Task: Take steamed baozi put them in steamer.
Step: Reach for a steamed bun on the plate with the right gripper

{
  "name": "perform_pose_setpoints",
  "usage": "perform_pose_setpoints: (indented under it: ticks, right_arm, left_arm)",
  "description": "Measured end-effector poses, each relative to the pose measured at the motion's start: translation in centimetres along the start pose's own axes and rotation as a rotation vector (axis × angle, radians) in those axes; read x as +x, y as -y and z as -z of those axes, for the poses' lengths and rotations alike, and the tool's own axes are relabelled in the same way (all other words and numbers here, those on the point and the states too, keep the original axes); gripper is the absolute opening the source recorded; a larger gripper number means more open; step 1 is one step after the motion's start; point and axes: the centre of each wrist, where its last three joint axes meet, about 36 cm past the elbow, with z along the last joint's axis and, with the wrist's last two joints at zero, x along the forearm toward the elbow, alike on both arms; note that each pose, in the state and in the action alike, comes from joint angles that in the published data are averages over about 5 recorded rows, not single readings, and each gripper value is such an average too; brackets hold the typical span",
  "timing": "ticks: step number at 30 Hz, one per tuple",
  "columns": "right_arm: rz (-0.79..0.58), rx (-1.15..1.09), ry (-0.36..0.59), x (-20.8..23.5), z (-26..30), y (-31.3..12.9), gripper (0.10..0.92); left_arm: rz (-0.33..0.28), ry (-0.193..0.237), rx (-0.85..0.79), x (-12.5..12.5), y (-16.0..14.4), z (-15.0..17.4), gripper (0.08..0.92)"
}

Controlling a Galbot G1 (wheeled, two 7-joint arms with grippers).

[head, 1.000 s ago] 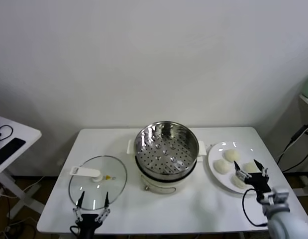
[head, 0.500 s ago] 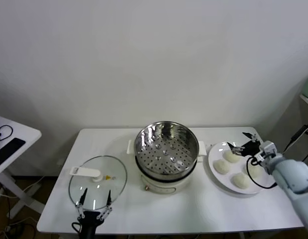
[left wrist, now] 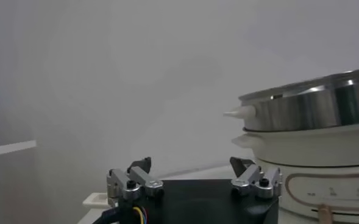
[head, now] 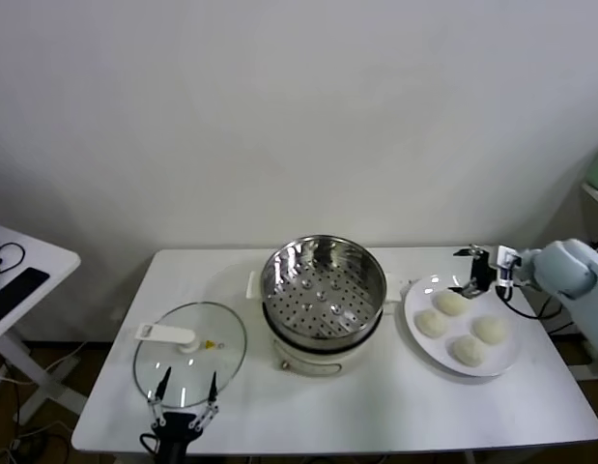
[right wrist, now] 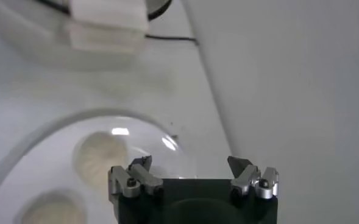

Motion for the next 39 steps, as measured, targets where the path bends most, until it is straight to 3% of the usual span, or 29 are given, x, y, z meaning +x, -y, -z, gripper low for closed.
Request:
perform_pose_setpoints:
  ticks: [11, 21, 39]
  right_arm:
    - [0.226, 0.135, -0.136, -3.2, 1.3, 6.0, 0.823]
    - [0.348, 0.174, -0.23, -7.0, 1.8, 7.0, 0.823]
    - [0.377, 0.134, -0.215, -11.2, 1.0, 6.0, 0.823]
  left_arm:
    - [0.011, 0.004, -0.011, 0.1, -0.5, 0.0, 0.823]
    - [0.02, 0.009, -0.017, -0.2, -1.0, -0.2, 0.823]
    - [0.014, 0.007, -0.03, -0.2, -1.0, -0.8, 0.823]
